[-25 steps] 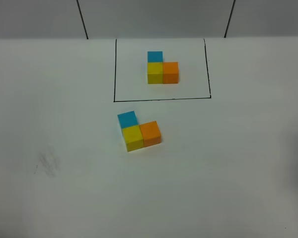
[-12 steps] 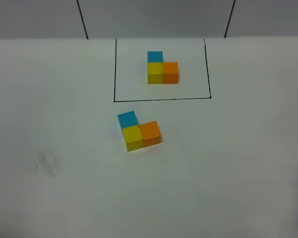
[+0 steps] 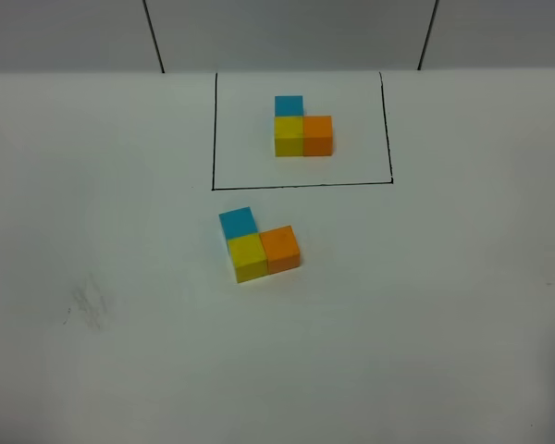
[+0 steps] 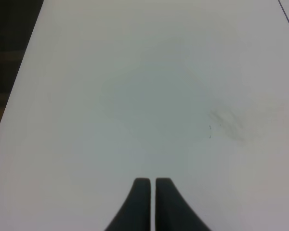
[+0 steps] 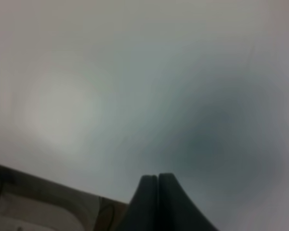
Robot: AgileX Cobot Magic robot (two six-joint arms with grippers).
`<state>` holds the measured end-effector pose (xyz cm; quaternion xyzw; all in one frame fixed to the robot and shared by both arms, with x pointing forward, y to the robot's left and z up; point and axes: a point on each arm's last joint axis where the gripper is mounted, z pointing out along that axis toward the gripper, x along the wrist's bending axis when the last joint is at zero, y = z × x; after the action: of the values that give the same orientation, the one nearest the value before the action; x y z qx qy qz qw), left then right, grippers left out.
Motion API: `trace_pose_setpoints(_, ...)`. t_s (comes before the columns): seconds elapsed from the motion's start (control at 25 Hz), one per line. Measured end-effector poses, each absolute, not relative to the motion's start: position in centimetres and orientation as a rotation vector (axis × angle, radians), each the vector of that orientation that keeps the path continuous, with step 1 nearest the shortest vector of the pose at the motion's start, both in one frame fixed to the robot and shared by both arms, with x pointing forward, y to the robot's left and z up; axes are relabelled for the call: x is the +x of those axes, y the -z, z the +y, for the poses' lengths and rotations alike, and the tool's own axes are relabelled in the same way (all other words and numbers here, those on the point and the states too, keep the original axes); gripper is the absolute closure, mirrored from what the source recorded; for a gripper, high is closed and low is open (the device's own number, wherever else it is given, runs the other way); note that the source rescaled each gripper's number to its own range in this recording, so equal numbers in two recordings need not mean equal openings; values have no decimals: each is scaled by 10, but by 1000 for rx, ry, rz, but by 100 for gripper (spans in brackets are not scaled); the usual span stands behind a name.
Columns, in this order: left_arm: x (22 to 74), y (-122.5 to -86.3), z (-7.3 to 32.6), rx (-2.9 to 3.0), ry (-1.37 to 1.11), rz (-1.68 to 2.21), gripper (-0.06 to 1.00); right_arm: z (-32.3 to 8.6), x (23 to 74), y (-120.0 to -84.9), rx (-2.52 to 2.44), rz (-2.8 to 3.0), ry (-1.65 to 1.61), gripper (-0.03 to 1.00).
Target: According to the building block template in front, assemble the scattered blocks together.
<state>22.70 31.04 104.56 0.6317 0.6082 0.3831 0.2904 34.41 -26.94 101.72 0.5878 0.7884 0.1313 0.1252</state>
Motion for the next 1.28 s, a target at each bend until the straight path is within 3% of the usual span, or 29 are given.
trace_pose_setpoints(0.68, 227, -1046, 310, 1684, -1021, 1623, 94, -267, 339, -1014, 1711, 2362, -373, 97)
trace_pose_setpoints(1.28, 227, -1046, 310, 1684, -1021, 1623, 94, -296, 298, -1042, 1719, 1942, -626, 97)
